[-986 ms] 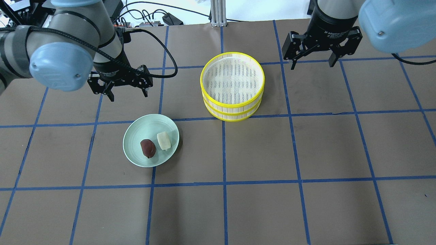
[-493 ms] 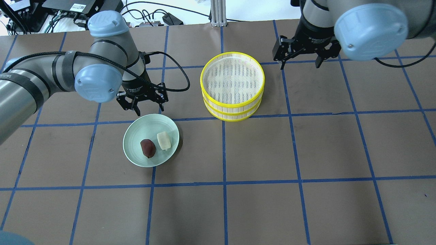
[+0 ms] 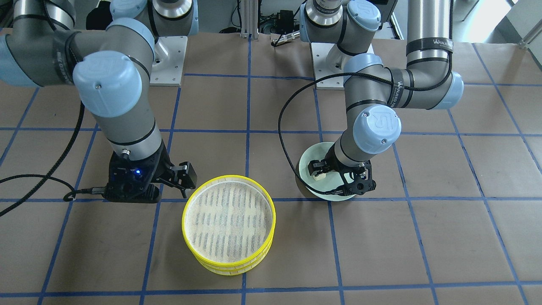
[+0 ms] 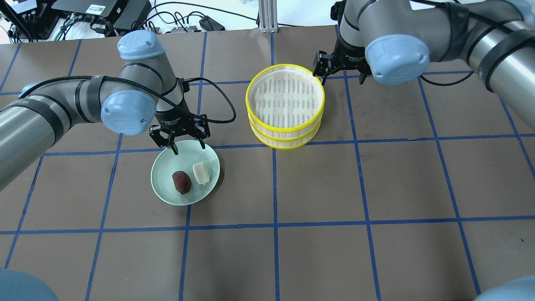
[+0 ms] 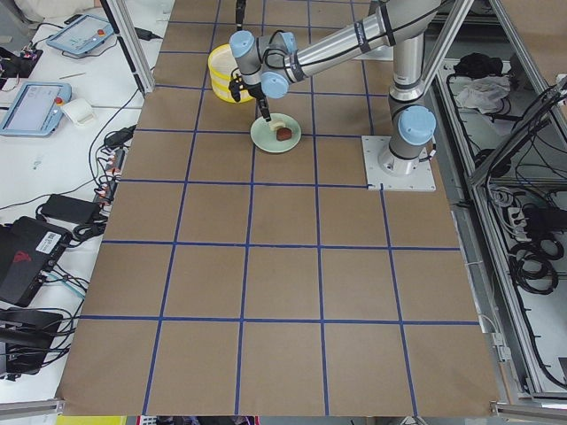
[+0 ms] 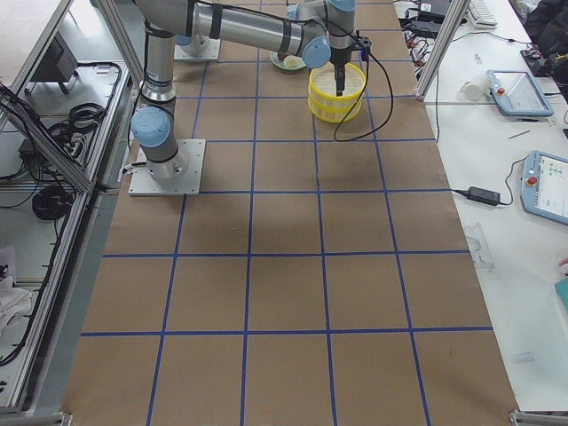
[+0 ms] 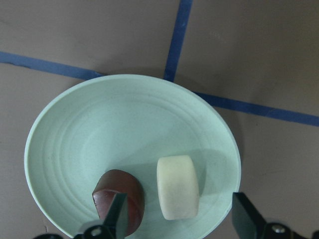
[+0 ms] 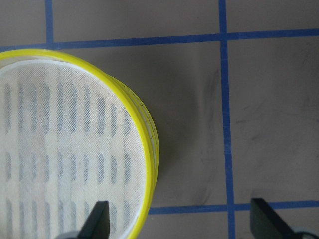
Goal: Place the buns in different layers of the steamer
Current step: 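Lower the left gripper onto the white bun while the right grips the steamer rim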
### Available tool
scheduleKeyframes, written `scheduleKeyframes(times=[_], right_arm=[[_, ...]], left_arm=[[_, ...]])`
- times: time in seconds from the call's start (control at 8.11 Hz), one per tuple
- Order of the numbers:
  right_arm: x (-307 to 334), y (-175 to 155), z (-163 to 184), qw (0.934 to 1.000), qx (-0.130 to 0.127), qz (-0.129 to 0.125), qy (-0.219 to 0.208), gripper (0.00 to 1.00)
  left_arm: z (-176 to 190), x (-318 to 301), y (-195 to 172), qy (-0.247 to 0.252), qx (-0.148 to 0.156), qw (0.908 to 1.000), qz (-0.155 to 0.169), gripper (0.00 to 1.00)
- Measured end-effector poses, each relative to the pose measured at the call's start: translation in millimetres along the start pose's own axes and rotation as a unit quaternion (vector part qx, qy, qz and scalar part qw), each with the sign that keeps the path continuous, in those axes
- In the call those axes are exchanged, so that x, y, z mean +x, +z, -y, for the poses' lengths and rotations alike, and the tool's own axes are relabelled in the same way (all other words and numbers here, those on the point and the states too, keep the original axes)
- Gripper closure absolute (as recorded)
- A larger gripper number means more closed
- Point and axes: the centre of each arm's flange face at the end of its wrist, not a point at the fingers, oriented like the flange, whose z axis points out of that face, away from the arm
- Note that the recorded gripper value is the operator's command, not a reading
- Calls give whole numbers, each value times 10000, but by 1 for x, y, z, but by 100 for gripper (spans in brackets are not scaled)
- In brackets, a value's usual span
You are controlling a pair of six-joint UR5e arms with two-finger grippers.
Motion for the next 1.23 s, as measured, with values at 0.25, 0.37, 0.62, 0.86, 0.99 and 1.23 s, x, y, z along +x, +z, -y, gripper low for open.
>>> scheduleKeyframes(times=[0.25,0.37,0.62,0.86,0.99,1.23], right_arm=[[-7,44,15,9999,12,135,89,0],[-10,59,17,9997,-31,201,120,0],[-14,77,18,9992,-147,321,167,19],[-15,84,17,9991,-204,337,157,48],[-15,87,17,9991,-220,335,142,65],[-15,88,17,9991,-231,325,119,91]], left_arm=[[5,4,13,-160,-124,9997,-118,31],[8,5,19,-200,-170,9996,-132,31],[9,5,30,-232,-257,9993,-112,31],[11,5,38,-240,-327,9991,-105,31],[12,5,40,-243,-358,9990,-110,31],[12,5,47,-248,-429,9987,-90,31]])
